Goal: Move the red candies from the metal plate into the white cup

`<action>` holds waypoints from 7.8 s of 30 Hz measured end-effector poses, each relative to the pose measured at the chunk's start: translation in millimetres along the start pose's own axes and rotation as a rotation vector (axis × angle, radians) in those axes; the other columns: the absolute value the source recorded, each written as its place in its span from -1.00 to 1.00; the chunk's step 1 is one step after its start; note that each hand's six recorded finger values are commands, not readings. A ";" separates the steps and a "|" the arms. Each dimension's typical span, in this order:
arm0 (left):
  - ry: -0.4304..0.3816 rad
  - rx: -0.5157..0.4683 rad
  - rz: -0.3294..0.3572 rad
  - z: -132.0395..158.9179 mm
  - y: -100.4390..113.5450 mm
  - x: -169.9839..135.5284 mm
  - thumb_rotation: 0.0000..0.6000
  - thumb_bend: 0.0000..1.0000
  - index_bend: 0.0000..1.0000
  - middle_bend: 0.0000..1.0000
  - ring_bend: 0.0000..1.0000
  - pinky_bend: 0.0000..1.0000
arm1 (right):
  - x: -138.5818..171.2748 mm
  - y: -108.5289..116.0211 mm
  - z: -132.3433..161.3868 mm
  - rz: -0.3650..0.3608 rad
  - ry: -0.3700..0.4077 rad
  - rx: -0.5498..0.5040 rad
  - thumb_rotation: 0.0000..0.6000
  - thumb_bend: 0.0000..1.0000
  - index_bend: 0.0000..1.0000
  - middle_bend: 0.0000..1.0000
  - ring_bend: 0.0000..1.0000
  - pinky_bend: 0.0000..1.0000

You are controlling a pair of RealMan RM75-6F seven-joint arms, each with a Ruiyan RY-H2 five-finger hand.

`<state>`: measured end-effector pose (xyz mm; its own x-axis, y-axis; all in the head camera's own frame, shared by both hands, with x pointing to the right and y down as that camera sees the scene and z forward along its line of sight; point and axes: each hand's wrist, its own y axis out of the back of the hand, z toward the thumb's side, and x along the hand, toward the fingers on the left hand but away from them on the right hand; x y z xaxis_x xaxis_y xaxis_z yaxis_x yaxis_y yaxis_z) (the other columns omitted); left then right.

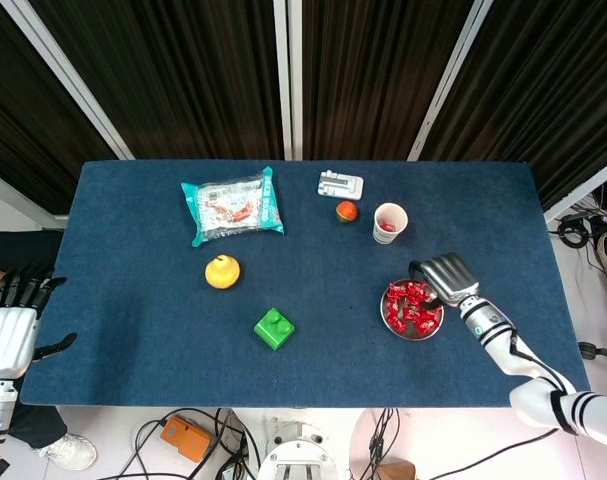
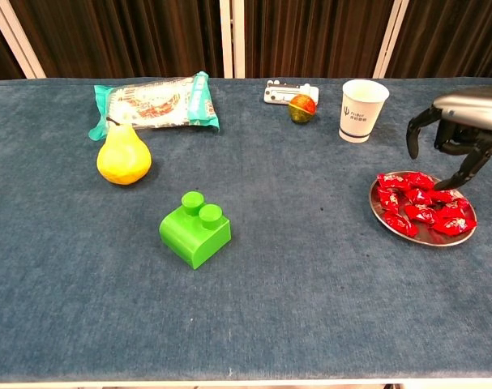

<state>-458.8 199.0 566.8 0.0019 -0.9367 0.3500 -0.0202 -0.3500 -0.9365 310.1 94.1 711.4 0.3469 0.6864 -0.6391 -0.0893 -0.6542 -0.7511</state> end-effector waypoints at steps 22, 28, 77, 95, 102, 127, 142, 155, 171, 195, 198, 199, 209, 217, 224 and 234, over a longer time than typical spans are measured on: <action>0.009 0.001 -0.003 -3.6 -1.8 -1.1 1.00 -0.91 -0.59 -0.73 -0.93 -1.00 | -16.6 -18.6 1.6 0.061 -0.019 -0.036 1.00 0.36 0.47 0.98 1.00 1.00; 0.011 -0.003 -0.001 -3.9 -1.9 -1.1 1.00 -0.91 -0.59 -0.73 -0.93 -1.00 | -14.3 -8.5 4.5 0.030 -0.006 -0.046 1.00 0.36 0.55 0.98 1.00 1.00; 0.005 0.005 -0.005 0.4 -0.4 3.5 1.00 -0.91 -0.59 -0.73 -0.93 -1.00 | -104.7 86.0 -7.1 -0.169 -0.090 -0.255 1.00 0.06 -0.27 0.98 1.00 1.00; -0.015 0.009 -0.002 6.8 1.0 8.1 1.00 -0.91 -0.59 -0.73 -0.93 -1.00 | -116.8 82.5 -5.2 -0.169 -0.115 -0.295 1.00 -0.37 -0.33 0.98 1.00 1.00; -0.008 0.008 -0.006 4.5 0.0 5.9 1.00 -0.91 -0.59 -0.73 -0.93 -1.00 | -118.5 85.2 -2.5 -0.179 -0.112 -0.307 1.00 -0.58 -0.38 0.98 1.00 1.00; -0.009 -0.008 0.006 3.1 -1.9 0.2 1.00 -0.91 -0.59 -0.73 -0.93 -1.00 | 0.9 7.4 15.7 -0.014 0.061 -0.105 1.00 -0.31 0.13 0.98 1.00 1.00; 0.008 -0.011 0.000 -3.1 -4.9 -2.6 1.00 -0.91 -0.59 -0.73 -0.93 -1.00 | -26.1 -18.8 18.0 0.045 0.012 -0.079 1.00 -0.27 0.15 0.98 1.00 1.00; 0.012 -0.008 0.001 -5.1 -4.8 -3.4 1.00 -0.91 -0.59 -0.73 -0.93 -1.00 | -30.4 -15.1 22.5 0.049 0.031 -0.060 1.00 0.15 0.33 0.98 1.00 1.00; 0.001 -0.008 -0.002 -0.4 -5.4 -0.8 1.00 -0.91 -0.59 -0.73 -0.93 -1.00 | -55.0 98.0 -6.6 -0.173 -0.065 -0.010 1.00 0.15 0.32 0.98 1.00 1.00; 0.007 -0.005 -0.014 -1.7 -8.0 0.8 1.00 -0.91 -0.59 -0.73 -0.93 -1.00 | -109.2 87.9 1.1 -0.110 -0.136 -0.061 1.00 0.04 -0.08 0.98 1.00 1.00; 0.008 -0.007 -0.010 -2.1 -7.4 0.8 1.00 -0.91 -0.59 -0.73 -0.93 -1.00 | -103.7 92.1 2.4 -0.131 -0.124 -0.082 1.00 -0.01 -0.08 0.98 1.00 1.00; 0.009 -0.007 -0.010 -2.3 -7.4 0.7 1.00 -0.91 -0.59 -0.73 -0.93 -1.00 | -99.7 94.4 3.0 -0.144 -0.116 -0.093 1.00 -0.05 -0.08 0.98 1.00 1.00; -0.003 -0.020 -0.006 0.1 -9.5 3.8 1.00 -0.91 -0.59 -0.73 -0.93 -1.00 | -21.6 74.7 14.8 -0.154 0.009 -0.143 1.00 -0.35 0.01 0.98 1.00 1.00; -0.025 -0.024 0.002 5.5 -8.7 6.0 1.00 -0.91 -0.59 -0.73 -0.93 -1.00 | 6.6 17.0 36.9 -0.003 0.075 -0.085 1.00 -0.35 0.04 0.98 1.00 1.00; -0.011 -0.025 0.001 2.3 -8.8 2.3 1.00 -0.91 -0.59 -0.73 -0.93 -1.00 | -4.6 -6.5 43.0 0.051 0.072 -0.045 1.00 -0.35 0.05 0.98 1.00 1.00; -0.006 -0.023 -0.002 1.3 -9.6 1.6 1.00 -0.91 -0.59 -0.73 -0.93 -1.00 | -7.1 -18.0 37.5 0.086 0.050 -0.035 1.00 -0.35 0.08 0.98 1.00 1.00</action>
<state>-457.3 200.8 576.3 0.0078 -0.9359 0.3521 -0.0433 -0.3521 -0.9350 274.2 112.9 723.2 0.3858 0.6112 -0.6911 -0.0888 -0.7210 -0.6872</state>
